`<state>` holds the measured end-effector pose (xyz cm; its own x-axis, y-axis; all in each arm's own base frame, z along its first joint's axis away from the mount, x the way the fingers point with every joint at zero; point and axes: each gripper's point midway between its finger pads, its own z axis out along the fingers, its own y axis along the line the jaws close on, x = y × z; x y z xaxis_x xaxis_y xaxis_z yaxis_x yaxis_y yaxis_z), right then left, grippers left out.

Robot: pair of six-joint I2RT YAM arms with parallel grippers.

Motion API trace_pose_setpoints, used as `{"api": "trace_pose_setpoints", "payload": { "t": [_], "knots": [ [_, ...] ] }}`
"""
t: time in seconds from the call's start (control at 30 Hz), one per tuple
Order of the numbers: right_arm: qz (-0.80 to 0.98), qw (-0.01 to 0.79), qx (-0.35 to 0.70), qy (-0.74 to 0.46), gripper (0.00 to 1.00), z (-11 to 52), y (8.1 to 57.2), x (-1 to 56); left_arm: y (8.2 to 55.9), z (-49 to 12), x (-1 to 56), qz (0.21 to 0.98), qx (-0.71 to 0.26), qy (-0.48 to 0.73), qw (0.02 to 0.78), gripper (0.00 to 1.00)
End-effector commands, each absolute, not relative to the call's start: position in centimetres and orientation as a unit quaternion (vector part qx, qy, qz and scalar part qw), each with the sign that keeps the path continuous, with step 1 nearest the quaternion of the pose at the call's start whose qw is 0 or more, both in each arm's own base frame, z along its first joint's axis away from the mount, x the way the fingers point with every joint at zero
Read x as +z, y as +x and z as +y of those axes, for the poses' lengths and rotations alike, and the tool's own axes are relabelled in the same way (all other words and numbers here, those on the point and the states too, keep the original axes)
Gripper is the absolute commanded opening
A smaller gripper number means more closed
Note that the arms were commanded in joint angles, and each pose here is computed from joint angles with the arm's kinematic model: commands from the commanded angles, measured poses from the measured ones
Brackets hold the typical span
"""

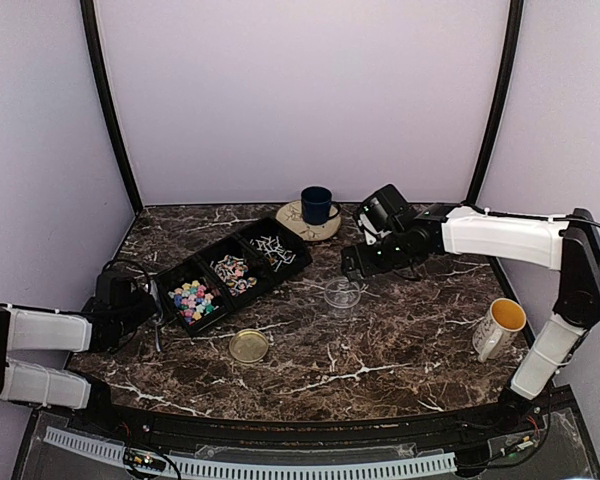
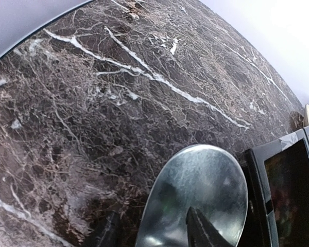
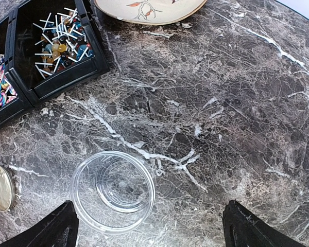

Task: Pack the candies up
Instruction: Pick up the spatula from the center of the board.

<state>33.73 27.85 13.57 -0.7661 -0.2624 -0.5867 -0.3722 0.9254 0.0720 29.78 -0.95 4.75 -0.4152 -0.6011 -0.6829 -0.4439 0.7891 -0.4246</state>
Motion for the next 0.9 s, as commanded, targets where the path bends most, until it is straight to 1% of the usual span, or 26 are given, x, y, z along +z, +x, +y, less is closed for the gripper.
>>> {"api": "trace_pose_setpoints", "payload": {
  "t": [0.0,0.2,0.37,0.5,0.63,0.67,0.87],
  "knots": [
    [0.930,0.309,0.105,-0.168,0.98,28.0,33.2,15.0,30.3,-1.1,4.8,0.832,-0.100,-0.304,0.453,0.41],
    [0.931,0.308,0.110,-0.164,0.98,28.0,33.0,15.0,30.2,-1.4,4.4,0.835,-0.105,-0.300,0.449,0.25],
    [0.930,0.309,0.113,-0.165,0.98,28.3,33.1,15.3,29.7,-1.3,4.2,0.836,-0.104,-0.310,0.441,0.19],
    [0.929,0.310,0.113,-0.165,0.98,28.4,33.3,15.4,28.9,-1.0,4.0,0.835,-0.104,-0.326,0.431,0.09],
    [0.928,0.311,0.118,-0.166,0.98,28.8,33.3,15.6,28.4,-0.5,4.5,0.828,-0.100,-0.342,0.432,0.01],
    [0.928,0.310,0.119,-0.167,0.98,28.9,33.3,15.5,28.3,-0.5,4.8,0.827,-0.100,-0.343,0.434,0.00],
    [0.928,0.308,0.120,-0.172,0.98,29.3,33.2,15.3,27.6,0.0,6.3,0.820,-0.097,-0.360,0.434,0.00]
  ]
}}
